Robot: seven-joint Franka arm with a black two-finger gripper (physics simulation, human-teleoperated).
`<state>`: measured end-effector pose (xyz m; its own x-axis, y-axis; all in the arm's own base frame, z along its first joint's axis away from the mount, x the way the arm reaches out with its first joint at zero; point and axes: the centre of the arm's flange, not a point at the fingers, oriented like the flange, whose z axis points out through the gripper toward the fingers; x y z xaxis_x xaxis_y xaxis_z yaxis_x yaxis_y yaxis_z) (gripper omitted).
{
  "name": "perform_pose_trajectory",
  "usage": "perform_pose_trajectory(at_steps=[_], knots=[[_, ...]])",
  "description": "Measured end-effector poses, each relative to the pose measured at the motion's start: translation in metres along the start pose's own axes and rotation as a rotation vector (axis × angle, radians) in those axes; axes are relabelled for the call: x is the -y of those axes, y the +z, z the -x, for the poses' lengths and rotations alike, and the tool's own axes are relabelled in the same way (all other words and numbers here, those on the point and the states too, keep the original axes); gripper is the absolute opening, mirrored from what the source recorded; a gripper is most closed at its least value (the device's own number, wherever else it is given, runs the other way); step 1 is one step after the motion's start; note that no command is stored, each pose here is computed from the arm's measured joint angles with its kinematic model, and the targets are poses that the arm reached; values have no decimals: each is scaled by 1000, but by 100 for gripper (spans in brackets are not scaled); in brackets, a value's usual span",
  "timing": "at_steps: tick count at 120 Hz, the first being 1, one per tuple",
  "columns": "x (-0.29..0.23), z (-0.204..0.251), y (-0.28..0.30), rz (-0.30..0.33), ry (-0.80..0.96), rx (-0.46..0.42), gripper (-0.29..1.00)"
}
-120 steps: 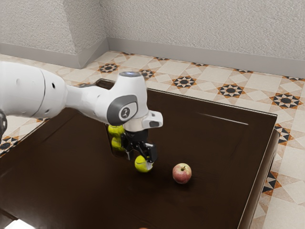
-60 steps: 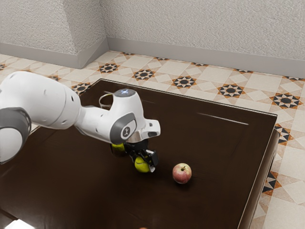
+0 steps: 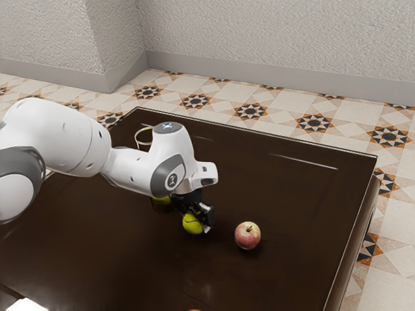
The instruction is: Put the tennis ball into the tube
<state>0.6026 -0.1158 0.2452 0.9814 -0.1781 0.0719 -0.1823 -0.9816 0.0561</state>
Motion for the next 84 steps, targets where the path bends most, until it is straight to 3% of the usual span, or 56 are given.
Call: perform_pose_trajectory(at_steps=[28, 48, 67, 84], knots=[[0, -6, -21, 1, 3, -37, 40], [23, -37, -124, -3, -10, -124, 41], [27, -69, -236, -48, 32, -203, 41], [72, -70, -280, -92, -18, -191, 41]])
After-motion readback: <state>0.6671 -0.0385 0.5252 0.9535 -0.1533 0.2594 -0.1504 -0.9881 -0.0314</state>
